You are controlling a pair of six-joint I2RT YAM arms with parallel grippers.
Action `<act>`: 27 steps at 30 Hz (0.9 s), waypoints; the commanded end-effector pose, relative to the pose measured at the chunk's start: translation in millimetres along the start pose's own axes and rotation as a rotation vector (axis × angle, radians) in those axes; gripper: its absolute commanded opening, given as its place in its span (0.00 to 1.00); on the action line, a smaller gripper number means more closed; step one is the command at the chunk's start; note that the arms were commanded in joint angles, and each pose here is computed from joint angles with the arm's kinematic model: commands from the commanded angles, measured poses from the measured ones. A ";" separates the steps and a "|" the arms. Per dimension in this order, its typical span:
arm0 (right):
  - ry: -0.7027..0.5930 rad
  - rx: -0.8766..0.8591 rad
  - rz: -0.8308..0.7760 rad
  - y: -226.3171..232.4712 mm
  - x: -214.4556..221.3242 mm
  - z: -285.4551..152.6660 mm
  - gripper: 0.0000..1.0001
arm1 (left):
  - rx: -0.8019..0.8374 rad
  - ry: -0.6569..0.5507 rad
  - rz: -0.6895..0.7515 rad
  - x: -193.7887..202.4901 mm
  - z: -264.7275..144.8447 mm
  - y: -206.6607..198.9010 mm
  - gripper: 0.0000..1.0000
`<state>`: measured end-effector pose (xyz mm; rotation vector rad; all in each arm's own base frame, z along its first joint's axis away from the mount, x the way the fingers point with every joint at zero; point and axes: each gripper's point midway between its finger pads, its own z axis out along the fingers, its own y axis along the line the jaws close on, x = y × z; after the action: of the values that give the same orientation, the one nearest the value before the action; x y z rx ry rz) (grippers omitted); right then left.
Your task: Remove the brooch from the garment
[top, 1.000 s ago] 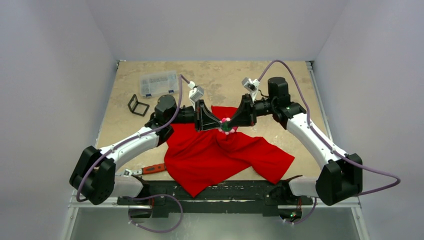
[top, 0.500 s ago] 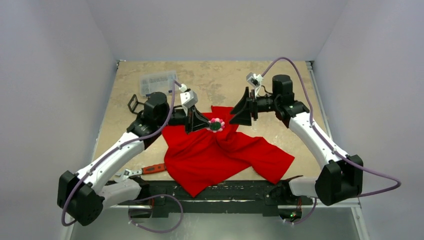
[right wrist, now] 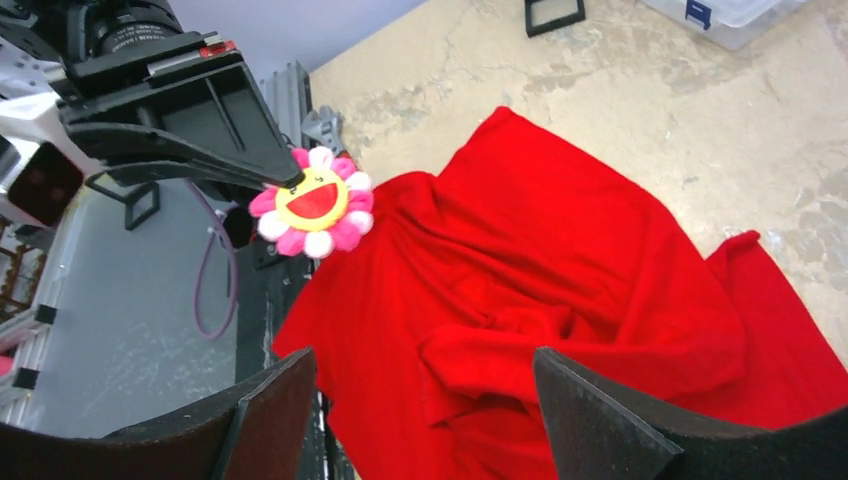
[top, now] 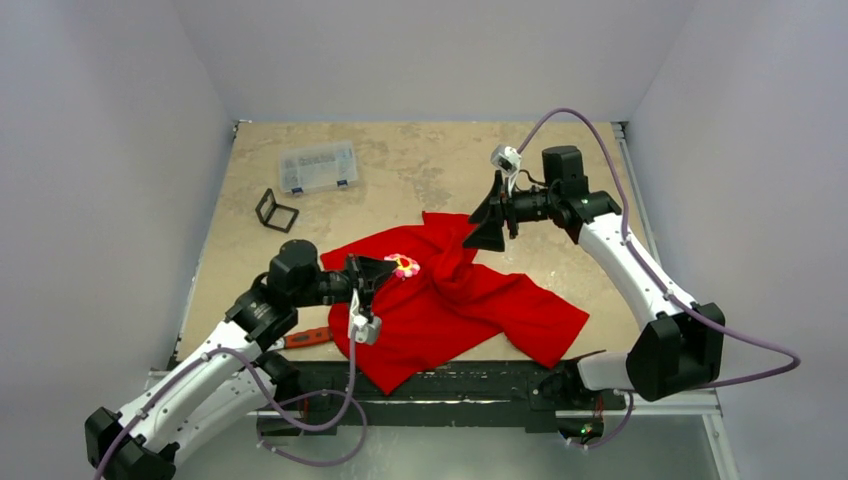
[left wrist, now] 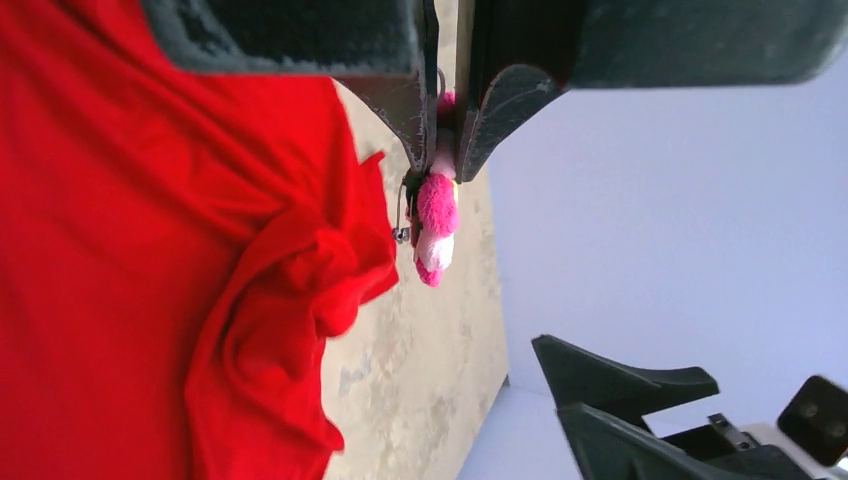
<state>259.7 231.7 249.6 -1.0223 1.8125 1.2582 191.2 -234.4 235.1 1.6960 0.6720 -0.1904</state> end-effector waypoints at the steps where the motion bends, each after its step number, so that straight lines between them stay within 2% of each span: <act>1: 0.039 0.055 -0.062 -3.7 9.1 -5.2 0.82 | -0.081 0.056 0.487 -0.2 -4.9 33.4 0.00; 5: 0.040 0.076 -0.074 -6.5 11.9 -5.9 0.82 | -0.068 0.098 0.605 0.2 -12.1 32.9 0.00; 8: 0.037 0.082 -0.069 -9.0 10.6 -5.0 0.82 | -0.017 0.190 0.598 16.1 -18.8 28.7 0.00; 11: 0.035 0.093 -0.070 -12.4 8.3 -4.9 0.82 | -0.022 0.293 0.530 33.8 -25.1 36.2 0.00; 14: 0.035 0.102 -0.075 -14.1 5.7 -4.9 0.82 | -0.025 0.438 0.351 59.4 -33.5 47.3 0.00; 20: 0.038 0.110 -0.073 -15.5 4.7 -5.7 0.82 | 0.023 0.859 -0.027 128.0 -60.4 57.0 0.00; 24: 0.037 0.122 -0.082 -16.5 2.7 -6.5 0.82 | 0.102 1.078 -0.340 166.0 -79.5 33.7 0.00; 27: 0.037 0.128 -0.088 -16.8 1.9 -7.5 0.82 | 0.081 1.222 -0.549 193.0 -98.6 28.3 0.00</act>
<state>268.2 220.7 228.4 -1.0218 1.8871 1.1189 342.3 -138.3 215.1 1.7767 1.5380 0.4700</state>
